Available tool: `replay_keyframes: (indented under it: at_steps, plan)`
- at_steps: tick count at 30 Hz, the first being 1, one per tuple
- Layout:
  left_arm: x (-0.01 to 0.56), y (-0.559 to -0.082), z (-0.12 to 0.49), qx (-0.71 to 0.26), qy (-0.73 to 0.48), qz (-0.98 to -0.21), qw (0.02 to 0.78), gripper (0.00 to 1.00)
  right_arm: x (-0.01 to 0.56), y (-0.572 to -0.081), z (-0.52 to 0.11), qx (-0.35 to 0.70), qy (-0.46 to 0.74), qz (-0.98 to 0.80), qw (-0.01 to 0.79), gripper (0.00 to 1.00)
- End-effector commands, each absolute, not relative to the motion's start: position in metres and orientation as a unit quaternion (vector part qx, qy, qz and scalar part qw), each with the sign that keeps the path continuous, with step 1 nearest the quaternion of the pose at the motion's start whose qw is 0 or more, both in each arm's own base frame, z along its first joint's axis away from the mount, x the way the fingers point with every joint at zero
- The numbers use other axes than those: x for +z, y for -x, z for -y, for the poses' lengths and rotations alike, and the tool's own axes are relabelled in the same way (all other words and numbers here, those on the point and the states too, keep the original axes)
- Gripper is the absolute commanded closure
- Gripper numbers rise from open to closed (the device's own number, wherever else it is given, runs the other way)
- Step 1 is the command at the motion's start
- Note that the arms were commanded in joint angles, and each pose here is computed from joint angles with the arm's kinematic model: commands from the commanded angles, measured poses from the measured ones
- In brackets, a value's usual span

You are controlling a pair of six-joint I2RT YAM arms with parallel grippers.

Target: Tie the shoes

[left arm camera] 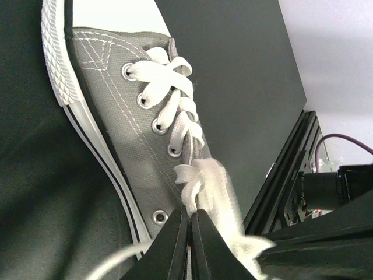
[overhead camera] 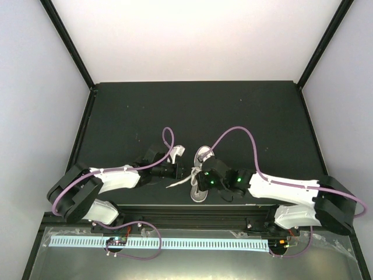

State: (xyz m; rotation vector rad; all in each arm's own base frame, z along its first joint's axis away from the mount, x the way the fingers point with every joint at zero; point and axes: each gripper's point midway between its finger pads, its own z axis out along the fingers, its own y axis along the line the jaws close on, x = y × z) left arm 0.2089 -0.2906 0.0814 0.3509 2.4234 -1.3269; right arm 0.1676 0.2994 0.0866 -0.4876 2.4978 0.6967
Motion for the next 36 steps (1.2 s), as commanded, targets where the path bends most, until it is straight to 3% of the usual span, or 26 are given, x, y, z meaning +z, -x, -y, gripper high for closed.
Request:
replay_keyframes:
  at_steps: [1, 18, 36]
  plan:
    - [0.085, -0.217, 0.286, -0.461, -0.121, -0.857, 0.197, 0.98, 0.099, -0.181, -0.271, 0.217, 0.159, -0.92, 0.286, 0.98]
    - [0.061, -0.234, 0.268, -0.416, -0.088, -0.883, 0.2, 0.98, 0.078, -0.179, -0.237, 0.191, 0.149, -0.934, 0.264, 0.98]
    - [0.038, -0.263, 0.252, -0.373, -0.068, -0.904, 0.199, 0.98, 0.053, -0.139, -0.227, 0.224, 0.186, -0.937, 0.192, 0.98]
